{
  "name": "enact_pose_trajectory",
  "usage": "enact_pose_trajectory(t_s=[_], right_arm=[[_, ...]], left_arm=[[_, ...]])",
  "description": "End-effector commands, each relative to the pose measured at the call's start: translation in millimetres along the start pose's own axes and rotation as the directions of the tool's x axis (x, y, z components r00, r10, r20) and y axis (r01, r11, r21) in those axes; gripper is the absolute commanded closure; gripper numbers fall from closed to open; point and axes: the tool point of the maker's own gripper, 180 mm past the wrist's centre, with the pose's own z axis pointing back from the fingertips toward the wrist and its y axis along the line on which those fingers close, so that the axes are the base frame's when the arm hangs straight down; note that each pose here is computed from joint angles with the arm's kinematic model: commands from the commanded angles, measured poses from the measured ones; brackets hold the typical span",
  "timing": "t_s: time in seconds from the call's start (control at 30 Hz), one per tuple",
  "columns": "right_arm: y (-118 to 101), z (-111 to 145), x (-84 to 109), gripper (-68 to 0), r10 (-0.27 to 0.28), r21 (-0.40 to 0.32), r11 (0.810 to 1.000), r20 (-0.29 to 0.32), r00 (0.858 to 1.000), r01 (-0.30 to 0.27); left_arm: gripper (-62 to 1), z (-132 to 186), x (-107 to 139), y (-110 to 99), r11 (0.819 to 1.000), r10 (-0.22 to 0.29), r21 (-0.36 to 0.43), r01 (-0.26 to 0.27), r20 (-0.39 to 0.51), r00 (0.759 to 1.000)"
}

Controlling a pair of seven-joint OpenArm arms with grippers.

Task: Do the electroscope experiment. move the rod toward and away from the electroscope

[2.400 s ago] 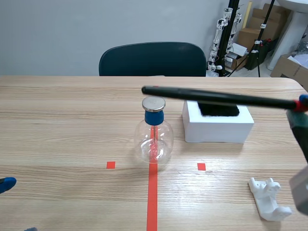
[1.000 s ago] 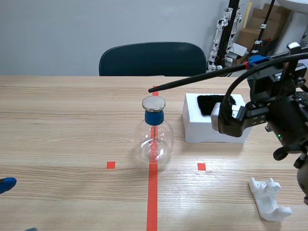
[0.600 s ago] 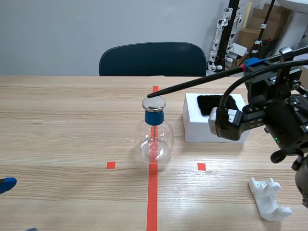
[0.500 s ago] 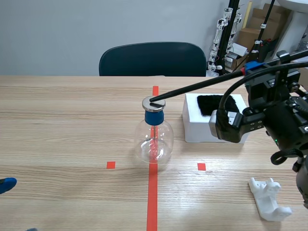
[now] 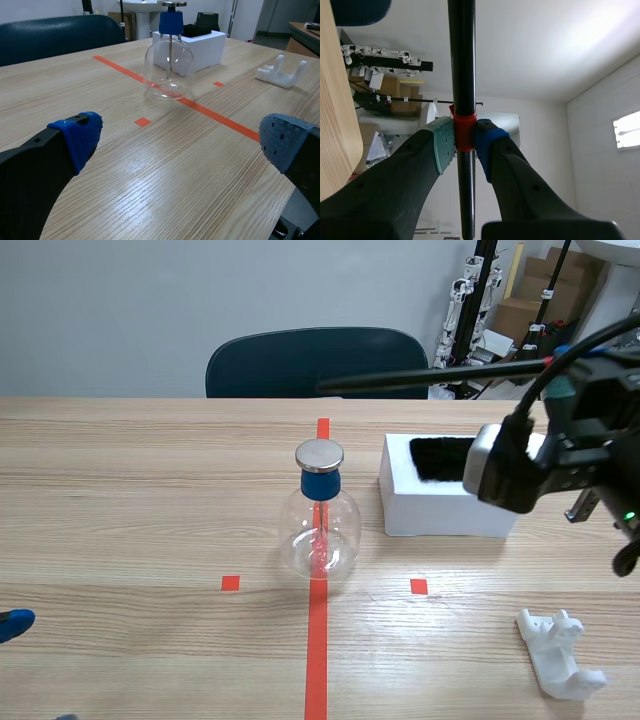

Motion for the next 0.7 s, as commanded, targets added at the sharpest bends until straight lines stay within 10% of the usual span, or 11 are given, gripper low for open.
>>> enact_pose_trajectory(t_s=[0.0,0.47,0.67], right_arm=[[-21.1,3.4,-4.1,-3.7,-0.019,-0.046,0.999,-0.004,1.0,0.019],[-36.7,86.8,6.3,-3.7,-0.26,0.018,0.966,0.011,0.966,0.26],[-24.7,119.6,28.5,-3.7,-0.364,0.116,0.928,0.071,0.929,0.355]], left_arm=[[-62.3,-0.8,12.3,2.2,1.0,-0.009,-0.005,0.009,0.053,0.999],[-62.3,-0.7,12.0,1.7,1.0,-0.009,-0.007,0.009,0.051,0.999],[-62.3,-0.7,11.9,1.6,1.0,-0.009,-0.008,0.009,0.05,0.999]])
